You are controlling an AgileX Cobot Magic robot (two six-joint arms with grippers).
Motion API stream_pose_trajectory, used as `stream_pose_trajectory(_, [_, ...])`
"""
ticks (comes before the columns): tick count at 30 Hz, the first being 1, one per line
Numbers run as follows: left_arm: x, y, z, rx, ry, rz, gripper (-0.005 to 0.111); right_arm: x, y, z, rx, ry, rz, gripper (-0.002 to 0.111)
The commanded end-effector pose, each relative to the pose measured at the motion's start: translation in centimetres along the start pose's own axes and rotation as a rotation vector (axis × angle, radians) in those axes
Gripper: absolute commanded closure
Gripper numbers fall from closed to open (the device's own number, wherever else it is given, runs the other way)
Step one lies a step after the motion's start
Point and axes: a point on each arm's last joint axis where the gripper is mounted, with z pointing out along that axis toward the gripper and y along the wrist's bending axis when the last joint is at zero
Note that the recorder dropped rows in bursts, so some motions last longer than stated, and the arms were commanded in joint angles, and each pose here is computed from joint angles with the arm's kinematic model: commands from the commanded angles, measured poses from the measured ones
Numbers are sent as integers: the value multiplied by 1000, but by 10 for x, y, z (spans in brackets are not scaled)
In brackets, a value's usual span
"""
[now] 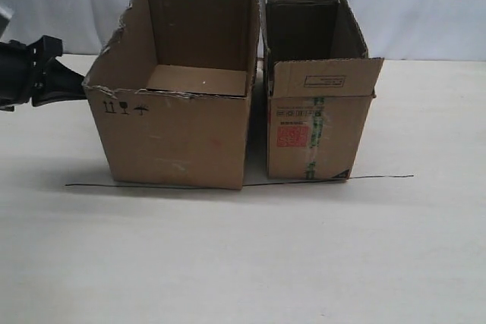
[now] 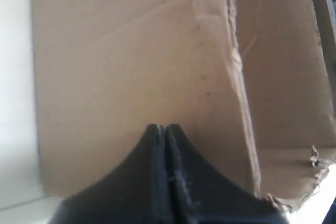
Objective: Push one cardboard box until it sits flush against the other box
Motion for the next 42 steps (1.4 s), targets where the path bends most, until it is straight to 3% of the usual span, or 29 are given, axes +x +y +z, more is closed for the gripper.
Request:
stream_pose_trajectory(1, [0,-11,11,10,-2,25,107,1,0,0,-4,-7,-8,103])
stream_pose_trajectory(28, [-2,-18,14,69,-31,-14,107,1,0,0,-4,-7,-8,103])
stream_pose_trajectory(42, [1,-12,11,28,-27,-16,107,1,0,0,-4,-7,-8,103])
